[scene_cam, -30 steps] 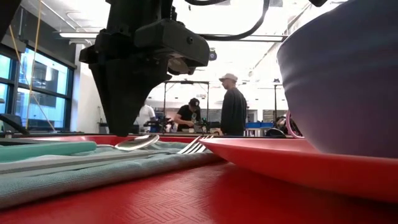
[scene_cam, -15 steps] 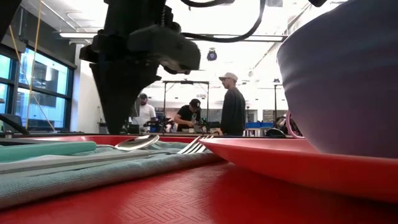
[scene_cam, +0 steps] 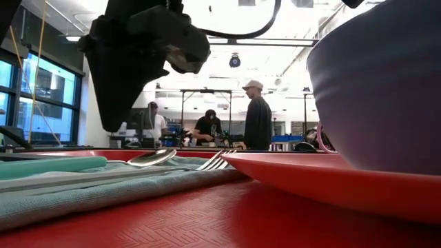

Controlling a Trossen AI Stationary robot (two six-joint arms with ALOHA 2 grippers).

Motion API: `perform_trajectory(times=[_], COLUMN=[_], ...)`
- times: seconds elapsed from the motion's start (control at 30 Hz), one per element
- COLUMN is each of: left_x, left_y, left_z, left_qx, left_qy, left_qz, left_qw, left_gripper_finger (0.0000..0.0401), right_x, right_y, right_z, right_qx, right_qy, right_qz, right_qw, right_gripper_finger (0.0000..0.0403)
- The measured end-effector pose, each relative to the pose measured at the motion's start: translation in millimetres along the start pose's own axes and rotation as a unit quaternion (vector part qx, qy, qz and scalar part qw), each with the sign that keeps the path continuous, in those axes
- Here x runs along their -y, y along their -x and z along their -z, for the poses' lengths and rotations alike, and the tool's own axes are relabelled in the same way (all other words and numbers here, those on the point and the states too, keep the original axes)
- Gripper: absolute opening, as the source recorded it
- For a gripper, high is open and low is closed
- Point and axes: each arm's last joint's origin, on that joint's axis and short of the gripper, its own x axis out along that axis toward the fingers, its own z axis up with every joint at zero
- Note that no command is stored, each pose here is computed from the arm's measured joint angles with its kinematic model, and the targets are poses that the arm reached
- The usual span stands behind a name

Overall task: Set up tray
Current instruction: Adjust the black knife on the blue napkin

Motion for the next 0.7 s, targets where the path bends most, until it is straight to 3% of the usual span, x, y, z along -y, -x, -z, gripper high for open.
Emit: perform_trajectory(times=[0.4,0.53,0.7], left_x=[-7.4,-6.7,-7.3], left_y=[-0.1,-0.6,-1.2], left_z=[-0.9,-0.2,0.7], left_qx=[-0.017,-0.022,-0.024], left_qy=[0.018,0.021,0.018], left_qz=[-0.03,-0.026,-0.031], left_qw=[0.999,0.999,0.999], left_gripper_finger=[0.0241,0.026,0.0248], right_x=[0.1,0.3,0.7], right_y=[0.0,0.0,0.1], right_z=[1.1,2.0,3.6], right_qx=[-0.006,-0.01,-0.018], right_qy=[0.004,0.004,0.005], right_qz=[0.001,0.002,0.003], right_qw=[1.0,1.0,1.0], right_gripper_finger=[0.0211,0.0211,0.0211])
